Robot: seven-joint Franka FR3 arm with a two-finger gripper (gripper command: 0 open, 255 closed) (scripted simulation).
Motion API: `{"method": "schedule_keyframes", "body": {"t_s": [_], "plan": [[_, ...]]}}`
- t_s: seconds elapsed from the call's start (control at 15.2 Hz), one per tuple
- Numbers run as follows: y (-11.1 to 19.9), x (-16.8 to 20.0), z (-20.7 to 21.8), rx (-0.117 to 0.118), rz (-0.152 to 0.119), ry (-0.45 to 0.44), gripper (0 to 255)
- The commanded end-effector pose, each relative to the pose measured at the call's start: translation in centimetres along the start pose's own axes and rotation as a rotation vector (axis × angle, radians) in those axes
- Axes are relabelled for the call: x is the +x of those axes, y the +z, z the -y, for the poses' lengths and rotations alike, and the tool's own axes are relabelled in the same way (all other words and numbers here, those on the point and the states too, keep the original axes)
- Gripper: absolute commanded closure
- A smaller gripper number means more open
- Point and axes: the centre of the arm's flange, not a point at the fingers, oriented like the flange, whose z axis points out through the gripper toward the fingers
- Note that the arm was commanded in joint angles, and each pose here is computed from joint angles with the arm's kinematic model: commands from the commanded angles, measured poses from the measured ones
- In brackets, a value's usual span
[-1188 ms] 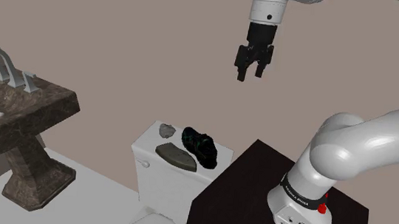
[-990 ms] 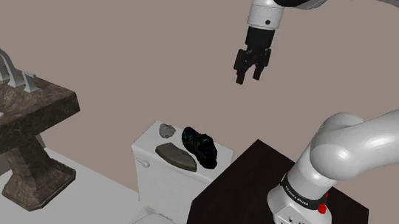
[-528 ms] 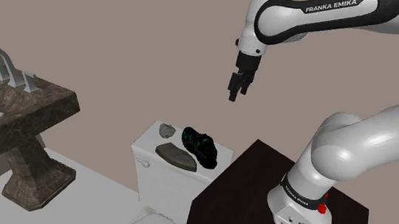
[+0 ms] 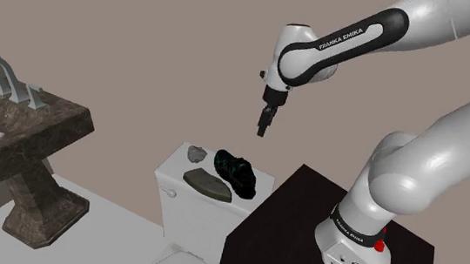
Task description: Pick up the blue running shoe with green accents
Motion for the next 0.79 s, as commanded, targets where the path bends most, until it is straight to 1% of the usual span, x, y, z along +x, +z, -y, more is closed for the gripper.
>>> {"method": "schedule_keyframes", "body": {"t_s": [0.0, 0.73], "plan": [[2.5, 1.0, -0.8, 0.000, -0.015, -0.066, 0], [15.0, 7.1, -3.6, 0.019, -0.086, -0.405, 0]]}}
